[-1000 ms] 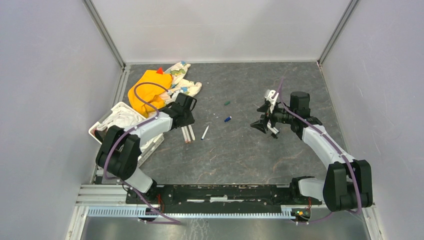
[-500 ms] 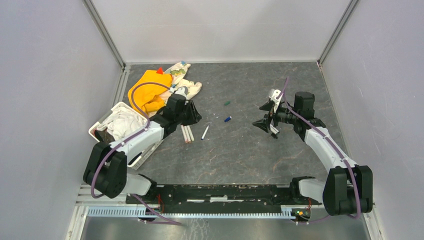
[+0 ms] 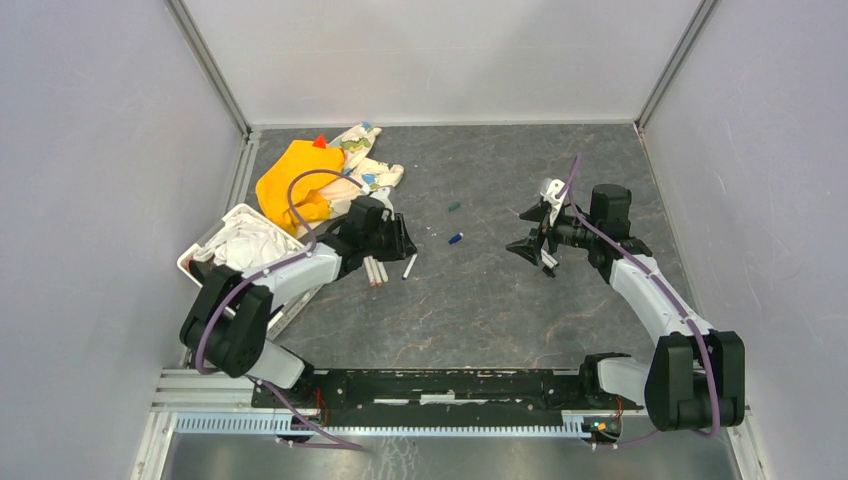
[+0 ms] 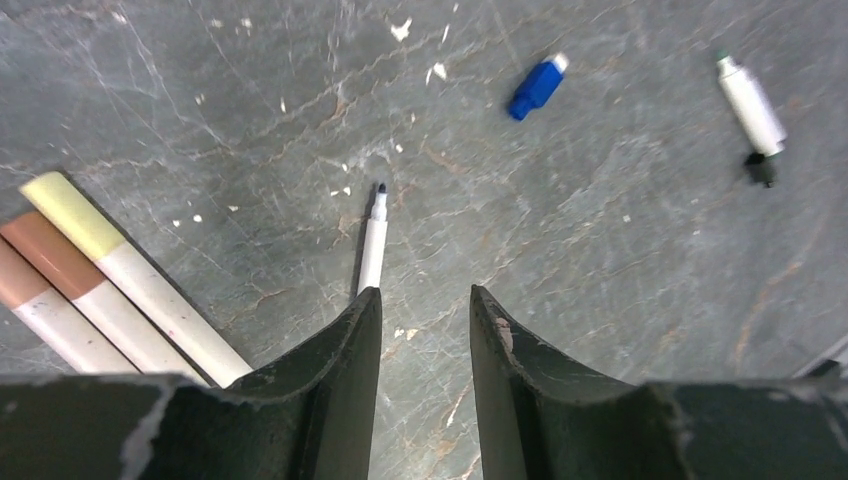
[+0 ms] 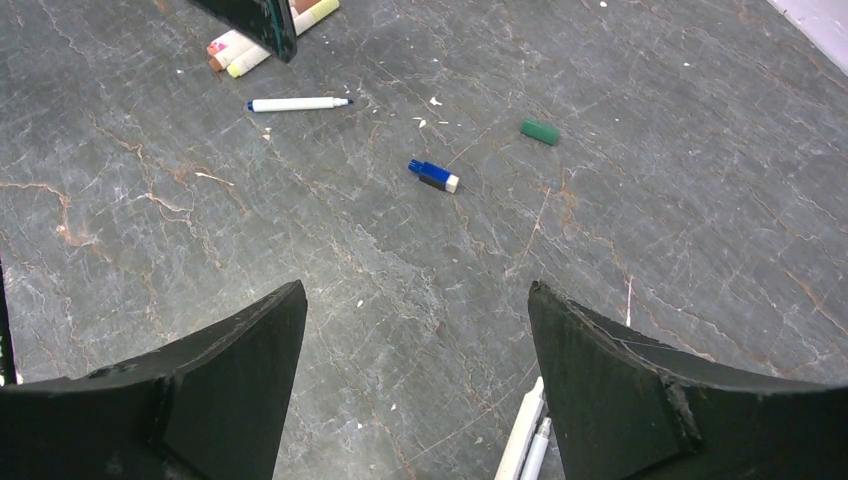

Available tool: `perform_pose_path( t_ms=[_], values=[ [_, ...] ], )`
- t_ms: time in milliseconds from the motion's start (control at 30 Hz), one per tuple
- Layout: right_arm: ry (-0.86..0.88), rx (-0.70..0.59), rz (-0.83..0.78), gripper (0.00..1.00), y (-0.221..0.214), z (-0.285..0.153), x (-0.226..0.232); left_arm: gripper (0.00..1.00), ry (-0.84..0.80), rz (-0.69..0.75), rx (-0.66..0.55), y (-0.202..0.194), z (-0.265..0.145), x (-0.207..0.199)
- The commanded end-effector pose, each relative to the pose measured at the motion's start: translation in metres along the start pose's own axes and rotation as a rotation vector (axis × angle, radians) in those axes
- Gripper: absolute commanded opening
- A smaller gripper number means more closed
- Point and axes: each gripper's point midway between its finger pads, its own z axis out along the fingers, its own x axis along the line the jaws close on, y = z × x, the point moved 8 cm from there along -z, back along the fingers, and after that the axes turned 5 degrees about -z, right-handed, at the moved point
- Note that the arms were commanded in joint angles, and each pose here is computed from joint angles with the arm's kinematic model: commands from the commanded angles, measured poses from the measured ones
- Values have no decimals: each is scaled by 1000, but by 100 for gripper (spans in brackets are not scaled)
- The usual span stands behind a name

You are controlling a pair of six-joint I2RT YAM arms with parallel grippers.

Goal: Insert the pens into the pen caps
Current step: Pick up the pen from the center of the board.

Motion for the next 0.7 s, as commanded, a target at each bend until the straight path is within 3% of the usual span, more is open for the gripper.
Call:
perform_pose_path(
  t_ms=[0,400,667],
  values=[
    [1,-36,-32,87,7,-1,-2,44,87,110,20,-3,12,-5],
    [1,-37,-29,87,6,-2,-2,39,357,287,114,-25,44,-6],
    [4,-37,-29,87,6,-2,-1,38,338,320,98,-22,42,-18]
  ],
)
